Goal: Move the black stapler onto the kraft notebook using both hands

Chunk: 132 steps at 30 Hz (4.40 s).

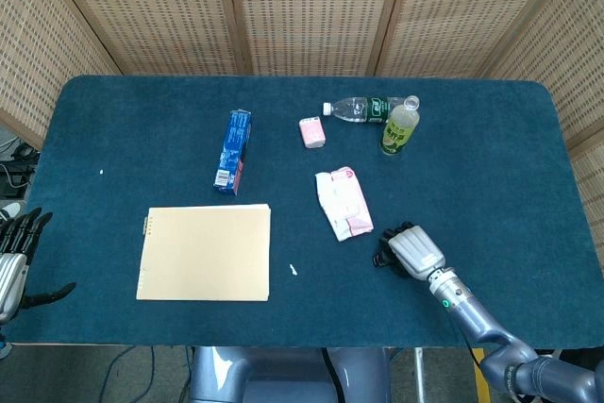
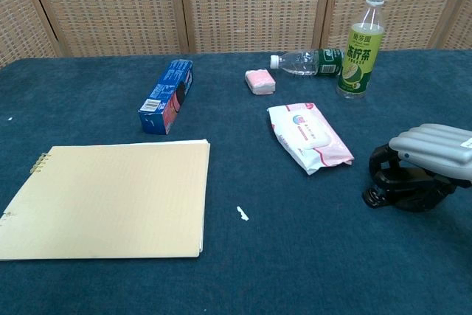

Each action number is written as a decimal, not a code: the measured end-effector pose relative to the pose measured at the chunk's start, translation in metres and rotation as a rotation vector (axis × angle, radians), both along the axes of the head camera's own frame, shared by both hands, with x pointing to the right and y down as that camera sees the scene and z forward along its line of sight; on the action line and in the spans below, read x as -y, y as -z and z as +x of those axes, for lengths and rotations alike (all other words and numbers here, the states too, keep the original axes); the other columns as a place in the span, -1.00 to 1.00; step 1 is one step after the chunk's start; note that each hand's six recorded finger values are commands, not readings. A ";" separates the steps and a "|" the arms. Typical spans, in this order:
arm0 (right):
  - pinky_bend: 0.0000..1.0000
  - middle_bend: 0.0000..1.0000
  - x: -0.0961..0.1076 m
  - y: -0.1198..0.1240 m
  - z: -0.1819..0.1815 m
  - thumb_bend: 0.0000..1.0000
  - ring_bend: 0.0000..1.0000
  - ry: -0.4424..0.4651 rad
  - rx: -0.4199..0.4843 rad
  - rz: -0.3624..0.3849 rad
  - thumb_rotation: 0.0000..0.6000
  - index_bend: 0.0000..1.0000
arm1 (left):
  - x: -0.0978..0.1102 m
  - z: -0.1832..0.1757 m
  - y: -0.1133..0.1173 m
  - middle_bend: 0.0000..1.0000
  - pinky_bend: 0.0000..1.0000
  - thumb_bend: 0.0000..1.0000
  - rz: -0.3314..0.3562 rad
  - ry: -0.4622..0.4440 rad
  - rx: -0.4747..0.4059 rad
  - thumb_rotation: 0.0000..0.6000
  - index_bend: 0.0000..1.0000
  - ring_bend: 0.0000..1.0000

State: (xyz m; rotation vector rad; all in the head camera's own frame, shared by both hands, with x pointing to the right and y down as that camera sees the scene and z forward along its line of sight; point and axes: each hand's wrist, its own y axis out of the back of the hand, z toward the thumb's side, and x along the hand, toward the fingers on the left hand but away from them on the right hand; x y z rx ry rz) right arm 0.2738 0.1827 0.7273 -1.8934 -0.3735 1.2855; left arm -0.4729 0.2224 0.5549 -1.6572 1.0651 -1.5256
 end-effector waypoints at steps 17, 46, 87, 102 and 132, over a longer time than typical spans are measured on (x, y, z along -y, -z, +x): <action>-0.25 0.31 0.012 0.031 -0.025 0.29 0.20 0.002 0.094 0.048 1.00 0.33 | 0.001 0.001 -0.003 -1.00 -1.00 -1.00 -0.011 0.000 -0.009 1.00 -1.00 -1.00; -0.25 0.31 0.035 0.025 -0.176 0.29 0.20 0.098 0.048 -0.037 1.00 0.33 | 0.009 -0.011 -0.010 -1.00 -1.00 -1.00 -0.050 0.035 -0.037 1.00 -1.00 -1.00; -1.00 -0.92 0.040 0.087 -0.111 -0.99 -0.91 0.133 0.005 0.177 1.00 -1.00 | 0.008 -0.009 -0.008 -1.00 -1.00 -1.00 -0.047 0.029 -0.057 1.00 -1.00 -1.00; -1.00 -1.00 0.011 0.130 0.123 -1.00 -1.00 -0.208 0.011 0.364 1.00 -1.00 | 0.021 0.022 -0.020 -1.00 -1.00 -1.00 -0.043 -0.133 -0.083 1.00 -1.00 -1.00; -1.00 -1.00 -0.026 0.162 0.203 -1.00 -1.00 -0.525 -0.089 0.416 1.00 -1.00 | 0.107 0.323 -0.101 -1.00 -1.00 -0.64 0.318 -1.424 -0.188 1.00 -1.00 -1.00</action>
